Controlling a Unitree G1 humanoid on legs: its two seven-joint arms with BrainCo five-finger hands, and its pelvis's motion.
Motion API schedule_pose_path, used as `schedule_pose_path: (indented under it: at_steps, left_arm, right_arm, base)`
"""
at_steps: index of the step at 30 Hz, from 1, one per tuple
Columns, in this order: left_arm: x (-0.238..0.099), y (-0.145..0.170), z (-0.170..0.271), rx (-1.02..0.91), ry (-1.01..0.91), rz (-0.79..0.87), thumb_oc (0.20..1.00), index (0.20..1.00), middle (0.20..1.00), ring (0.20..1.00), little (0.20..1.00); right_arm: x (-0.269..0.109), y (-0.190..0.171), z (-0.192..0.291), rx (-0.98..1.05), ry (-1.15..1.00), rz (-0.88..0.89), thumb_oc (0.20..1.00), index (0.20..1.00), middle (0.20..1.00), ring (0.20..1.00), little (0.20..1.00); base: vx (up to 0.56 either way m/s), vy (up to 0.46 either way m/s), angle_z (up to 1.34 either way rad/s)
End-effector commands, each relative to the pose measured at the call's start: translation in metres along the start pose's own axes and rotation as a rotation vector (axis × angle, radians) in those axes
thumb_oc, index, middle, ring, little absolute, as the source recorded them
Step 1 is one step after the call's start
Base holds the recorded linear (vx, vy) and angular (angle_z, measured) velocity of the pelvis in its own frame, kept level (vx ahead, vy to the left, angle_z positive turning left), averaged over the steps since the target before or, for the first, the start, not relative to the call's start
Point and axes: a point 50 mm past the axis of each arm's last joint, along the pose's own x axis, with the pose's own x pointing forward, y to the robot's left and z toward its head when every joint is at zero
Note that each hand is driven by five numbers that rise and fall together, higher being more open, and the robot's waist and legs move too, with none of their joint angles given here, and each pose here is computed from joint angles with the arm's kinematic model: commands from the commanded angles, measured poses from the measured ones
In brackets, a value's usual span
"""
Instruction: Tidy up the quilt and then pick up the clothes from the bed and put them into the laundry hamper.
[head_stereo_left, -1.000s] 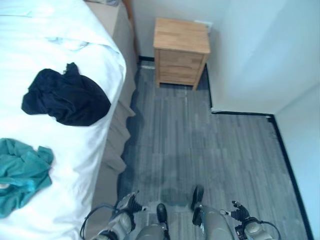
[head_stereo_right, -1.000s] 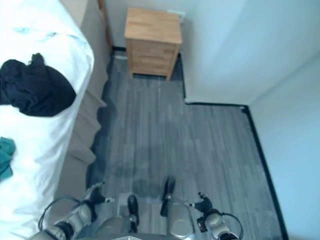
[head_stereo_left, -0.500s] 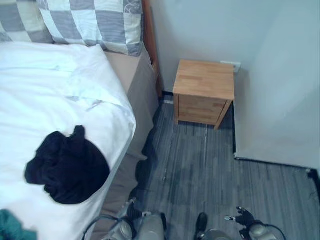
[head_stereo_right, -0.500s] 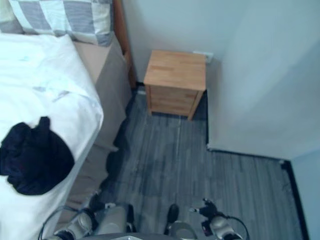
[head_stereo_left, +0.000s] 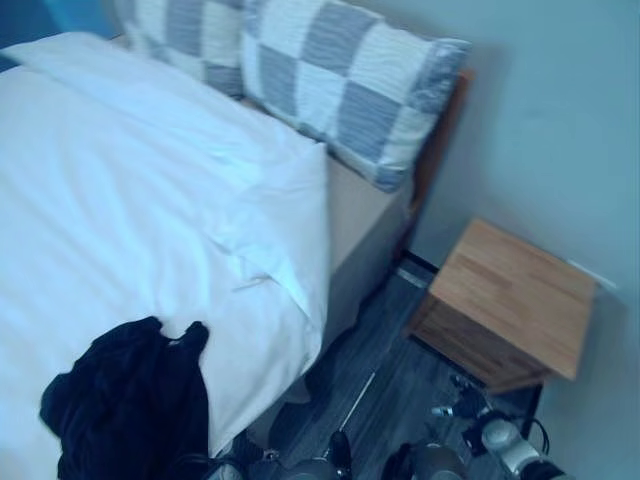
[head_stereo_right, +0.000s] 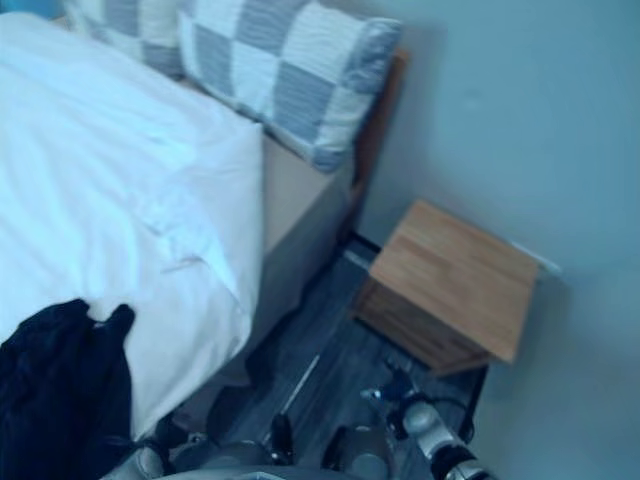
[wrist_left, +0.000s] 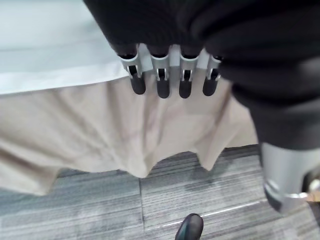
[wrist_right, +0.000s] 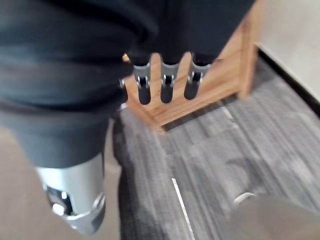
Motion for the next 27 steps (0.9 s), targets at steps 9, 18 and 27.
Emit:
schedule_pose_path:
  at_steps: [9, 18, 27]
  left_arm:
    - [-0.002, 0.025, -0.026, 0.036, 0.049, 0.062, 1.000, 1.000, 1.000, 1.000, 1.000]
    - [-0.001, 0.024, -0.019, 0.040, 0.020, 0.059, 1.000, 1.000, 1.000, 1.000, 1.000]
    - [0.004, 0.059, 0.007, 0.114, -0.127, 0.129, 1.000, 1.000, 1.000, 1.000, 1.000]
  right_arm:
    - [-0.022, -0.122, 0.176, -0.236, -0.697, -0.409, 1.000, 1.000, 1.000, 1.000, 1.000]
    - [-0.085, -0.167, 0.296, -0.384, -1.100, -0.617, 1.000, 1.000, 1.000, 1.000, 1.000]
    - [-0.143, -0.238, 0.349, -0.530, -1.144, -0.932, 0.573, 0.573, 0.573, 0.573, 0.573]
  base:
    - [0.34, -0.287, 2.03]
    - [0.12, -0.210, 0.66]
    - [-0.09, -0.025, 0.87]
